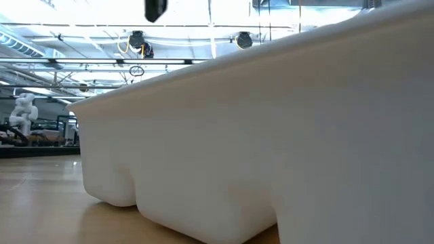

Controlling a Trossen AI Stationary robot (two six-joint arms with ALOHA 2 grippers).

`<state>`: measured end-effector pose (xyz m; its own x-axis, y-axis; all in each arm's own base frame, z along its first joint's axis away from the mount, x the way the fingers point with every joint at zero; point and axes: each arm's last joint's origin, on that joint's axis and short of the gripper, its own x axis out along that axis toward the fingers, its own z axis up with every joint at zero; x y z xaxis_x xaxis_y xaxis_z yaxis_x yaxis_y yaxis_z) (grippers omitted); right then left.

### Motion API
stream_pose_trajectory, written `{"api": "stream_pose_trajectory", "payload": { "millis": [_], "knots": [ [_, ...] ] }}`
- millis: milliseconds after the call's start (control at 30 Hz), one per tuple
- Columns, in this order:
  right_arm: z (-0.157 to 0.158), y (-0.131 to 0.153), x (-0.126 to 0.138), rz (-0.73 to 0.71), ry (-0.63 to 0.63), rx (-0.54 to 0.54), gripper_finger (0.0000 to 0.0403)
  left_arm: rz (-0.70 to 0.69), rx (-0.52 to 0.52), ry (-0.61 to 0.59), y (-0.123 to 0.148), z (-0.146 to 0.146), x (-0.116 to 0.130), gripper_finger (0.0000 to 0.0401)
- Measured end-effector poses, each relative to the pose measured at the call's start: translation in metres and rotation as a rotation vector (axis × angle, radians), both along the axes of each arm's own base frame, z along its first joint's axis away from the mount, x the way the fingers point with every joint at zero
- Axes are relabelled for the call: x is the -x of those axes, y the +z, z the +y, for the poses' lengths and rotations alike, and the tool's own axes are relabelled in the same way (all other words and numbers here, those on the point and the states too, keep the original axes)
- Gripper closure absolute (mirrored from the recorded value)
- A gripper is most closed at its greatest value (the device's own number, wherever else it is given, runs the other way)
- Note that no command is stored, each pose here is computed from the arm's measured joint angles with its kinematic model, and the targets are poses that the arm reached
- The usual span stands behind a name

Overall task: Sort silverware
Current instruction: Put the gold spoon into the silverware tray

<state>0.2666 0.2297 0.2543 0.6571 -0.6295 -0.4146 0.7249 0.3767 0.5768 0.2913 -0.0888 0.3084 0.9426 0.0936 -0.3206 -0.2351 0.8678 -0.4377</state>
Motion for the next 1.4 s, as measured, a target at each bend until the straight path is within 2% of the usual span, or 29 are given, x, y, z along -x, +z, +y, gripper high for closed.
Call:
{"api": "stream_pose_trajectory", "payload": {
  "millis": [100, 267, 367, 500, 633, 833, 1400],
  "knots": [
    [-0.003, 0.007, 0.002, -0.025, 0.003, 0.033, 0.0403, -0.031, 0.150, -0.094, -0.001, 0.003, -0.010, 0.0342],
    [-0.006, 0.015, 0.004, -0.091, 0.003, 0.106, 0.0403, -0.081, 0.342, -0.222, -0.005, 0.007, -0.028, 0.0342],
    [-0.007, 0.018, 0.005, -0.103, 0.006, 0.133, 0.0403, -0.074, 0.418, -0.290, -0.016, 0.010, -0.041, 0.0342],
    [-0.007, 0.018, 0.004, -0.113, 0.005, 0.133, 0.0403, -0.134, 0.504, -0.350, -0.025, 0.012, -0.057, 0.0342],
    [-0.005, 0.018, 0.005, -0.128, 0.008, 0.144, 0.0403, -0.141, 0.513, -0.347, -0.037, 0.016, -0.068, 0.0342],
    [-0.004, 0.019, 0.006, -0.133, 0.011, 0.149, 0.0403, -0.200, 0.516, -0.360, -0.040, 0.017, -0.074, 0.0342],
    [-0.009, 0.019, 0.002, -0.137, -0.003, 0.177, 0.0403, -0.213, 0.475, -0.315, -0.041, 0.019, -0.076, 0.0342]
  ]
}}
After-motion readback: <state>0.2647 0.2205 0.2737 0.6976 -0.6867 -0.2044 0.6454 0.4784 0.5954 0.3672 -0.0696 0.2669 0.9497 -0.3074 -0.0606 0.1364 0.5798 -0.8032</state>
